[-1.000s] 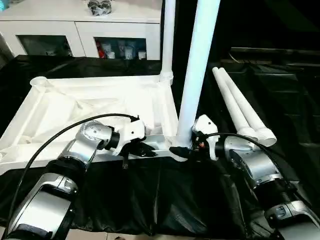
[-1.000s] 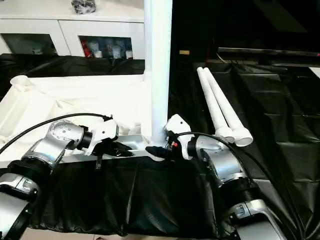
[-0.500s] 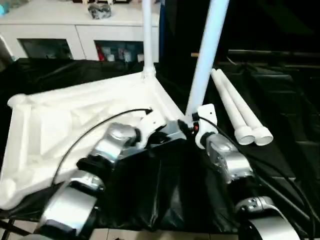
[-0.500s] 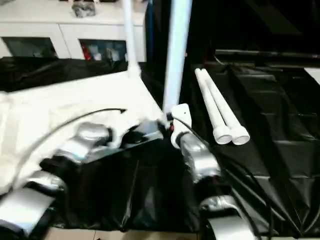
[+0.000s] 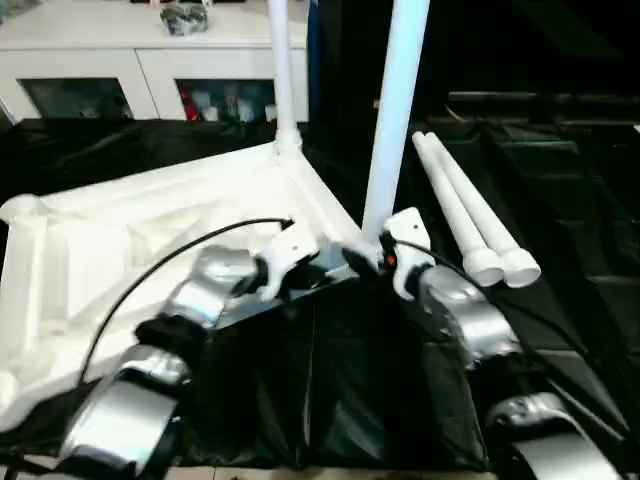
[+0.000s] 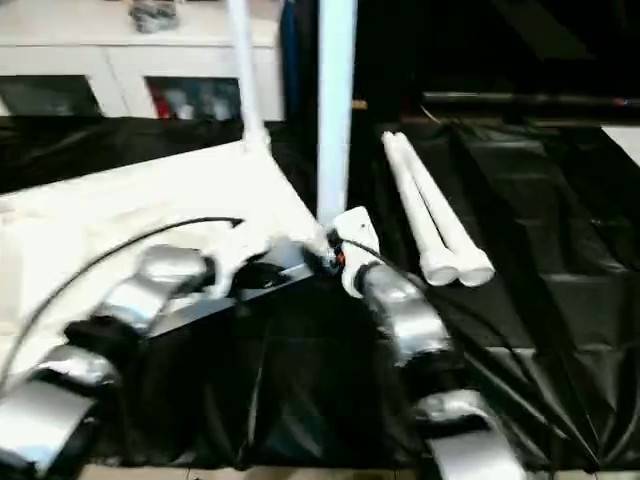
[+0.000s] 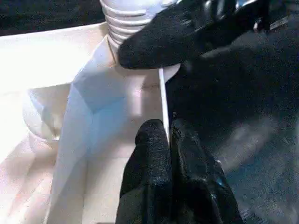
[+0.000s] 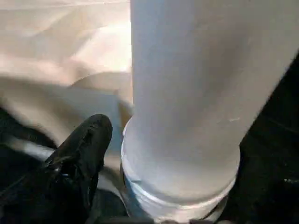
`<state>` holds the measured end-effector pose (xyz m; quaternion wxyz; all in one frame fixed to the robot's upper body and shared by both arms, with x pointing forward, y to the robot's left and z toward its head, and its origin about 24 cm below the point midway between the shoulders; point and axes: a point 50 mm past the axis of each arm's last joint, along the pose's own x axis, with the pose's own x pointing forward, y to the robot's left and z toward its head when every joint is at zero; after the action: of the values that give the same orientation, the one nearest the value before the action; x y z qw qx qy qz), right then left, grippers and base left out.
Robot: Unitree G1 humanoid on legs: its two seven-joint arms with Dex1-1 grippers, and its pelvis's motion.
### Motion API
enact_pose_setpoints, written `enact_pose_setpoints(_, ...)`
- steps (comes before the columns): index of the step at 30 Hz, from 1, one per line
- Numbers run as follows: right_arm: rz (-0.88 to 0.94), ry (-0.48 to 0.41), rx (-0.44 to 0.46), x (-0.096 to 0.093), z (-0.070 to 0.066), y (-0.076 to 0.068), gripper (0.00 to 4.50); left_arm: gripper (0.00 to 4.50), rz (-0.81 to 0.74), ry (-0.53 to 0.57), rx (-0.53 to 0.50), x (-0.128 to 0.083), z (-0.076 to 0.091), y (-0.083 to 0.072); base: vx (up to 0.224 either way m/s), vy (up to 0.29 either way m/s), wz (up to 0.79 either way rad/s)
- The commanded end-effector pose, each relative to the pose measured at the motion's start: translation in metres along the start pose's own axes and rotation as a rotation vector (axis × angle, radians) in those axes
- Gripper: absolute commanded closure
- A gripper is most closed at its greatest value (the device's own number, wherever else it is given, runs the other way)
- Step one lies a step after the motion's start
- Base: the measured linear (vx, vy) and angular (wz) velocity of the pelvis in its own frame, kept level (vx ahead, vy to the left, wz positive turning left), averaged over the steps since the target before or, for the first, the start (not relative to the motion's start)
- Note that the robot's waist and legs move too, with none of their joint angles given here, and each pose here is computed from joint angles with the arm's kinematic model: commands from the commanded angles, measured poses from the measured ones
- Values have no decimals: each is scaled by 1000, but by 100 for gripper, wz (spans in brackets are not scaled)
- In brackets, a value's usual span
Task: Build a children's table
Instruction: Rotate leg to tighten
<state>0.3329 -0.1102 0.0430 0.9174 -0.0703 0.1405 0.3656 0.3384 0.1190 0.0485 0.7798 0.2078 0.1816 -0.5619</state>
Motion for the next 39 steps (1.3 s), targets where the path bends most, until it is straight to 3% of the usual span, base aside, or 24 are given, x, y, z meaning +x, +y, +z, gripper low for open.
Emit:
enact_pose_setpoints(1,174,-29,-44,0,10,13,66,450,-127,21,68,2,0,-10,0,0,0)
enact_pose_setpoints(7,353,46,-142,-17,4,10,66,450,-245,54,81,-12,-6,-11,0,0,0)
enact_pose_setpoints(11,450,108,-192,-22,1,9,101,450,-301,93,103,-20,-9,-10,0,0,0)
enact_pose_setpoints(17,487,109,-175,-21,4,11,162,450,-314,104,108,-23,-10,-9,0,0,0)
enact_pose_setpoints(22,479,88,-142,-18,3,16,175,450,-307,107,100,-22,-12,-9,0,0,0)
enact_pose_setpoints(24,394,52,-96,-14,2,15,175,450,-262,117,87,-19,-13,-7,0,0,0)
enact_pose_setpoints(27,111,33,6,1,-4,8,176,450,-104,117,28,-2,-8,-1,0,0,0)
enact_pose_setpoints(31,-9,39,93,9,-9,10,176,450,-20,94,-17,12,1,1,0,0,0)
enact_pose_setpoints(32,-121,53,163,21,-14,20,176,450,69,65,-67,30,13,0,0,0,0)
enact_pose_setpoints(36,-172,63,188,34,-13,35,176,450,115,32,-97,46,24,-5,0,0,0)
enact_pose_setpoints(37,-166,49,194,37,-11,39,120,450,117,24,-103,49,26,-6,0,0,0)
enact_pose_setpoints(39,-147,29,192,39,-7,42,106,450,107,7,-97,52,28,-9,0,0,0)
